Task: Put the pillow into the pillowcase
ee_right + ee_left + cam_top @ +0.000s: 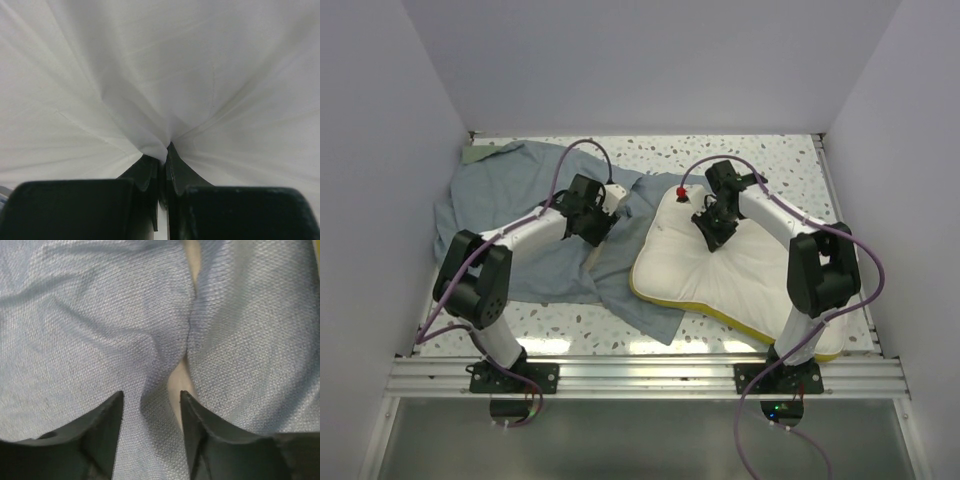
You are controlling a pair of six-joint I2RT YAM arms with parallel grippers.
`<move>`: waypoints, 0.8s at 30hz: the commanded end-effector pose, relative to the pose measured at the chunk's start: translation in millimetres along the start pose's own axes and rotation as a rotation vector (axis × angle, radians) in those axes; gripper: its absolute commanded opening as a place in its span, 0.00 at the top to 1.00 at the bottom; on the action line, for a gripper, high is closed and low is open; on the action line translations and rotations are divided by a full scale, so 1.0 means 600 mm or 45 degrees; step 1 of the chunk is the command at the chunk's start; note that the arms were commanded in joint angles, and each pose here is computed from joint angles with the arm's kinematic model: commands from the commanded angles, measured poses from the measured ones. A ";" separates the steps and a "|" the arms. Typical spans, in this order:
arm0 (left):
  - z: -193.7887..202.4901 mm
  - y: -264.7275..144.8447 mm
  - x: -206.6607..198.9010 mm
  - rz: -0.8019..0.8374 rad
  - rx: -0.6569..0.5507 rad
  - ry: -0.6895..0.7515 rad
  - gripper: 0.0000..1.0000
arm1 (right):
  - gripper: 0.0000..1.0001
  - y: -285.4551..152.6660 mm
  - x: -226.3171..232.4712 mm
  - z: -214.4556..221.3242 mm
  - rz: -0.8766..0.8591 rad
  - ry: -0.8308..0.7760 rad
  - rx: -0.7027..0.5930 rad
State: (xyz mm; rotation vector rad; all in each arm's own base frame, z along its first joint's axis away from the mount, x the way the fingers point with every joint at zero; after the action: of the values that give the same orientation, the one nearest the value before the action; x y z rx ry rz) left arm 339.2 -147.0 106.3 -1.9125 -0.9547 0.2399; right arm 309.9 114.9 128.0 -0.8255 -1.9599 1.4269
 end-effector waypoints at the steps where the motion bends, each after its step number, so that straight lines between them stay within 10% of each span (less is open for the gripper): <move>1: -0.058 -0.017 0.006 0.035 -0.179 0.014 0.42 | 1.00 -0.024 0.009 0.011 -0.019 0.000 -0.006; 16: -0.029 0.066 -0.005 0.044 0.043 0.076 0.41 | 1.00 -0.024 0.008 0.008 -0.029 0.002 0.004; 24: -0.036 0.027 0.046 -0.102 0.038 0.013 0.77 | 1.00 -0.023 0.003 0.015 -0.006 -0.009 0.007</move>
State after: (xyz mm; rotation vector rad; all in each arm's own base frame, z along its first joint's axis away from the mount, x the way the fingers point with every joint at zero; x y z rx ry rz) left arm 362.4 -157.7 74.7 -1.8358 -0.9118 0.2497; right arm 309.1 114.7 129.0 -0.8227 -1.9626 1.4262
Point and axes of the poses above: each gripper's point midway between its finger pads, its own y axis out along the fingers, its own x axis along the line the jaws close on, z = x × y, the point moved 6 cm from there along -y, back along the fingers, and after that the axes turned 6 degrees about y, right-handed, at the moved point
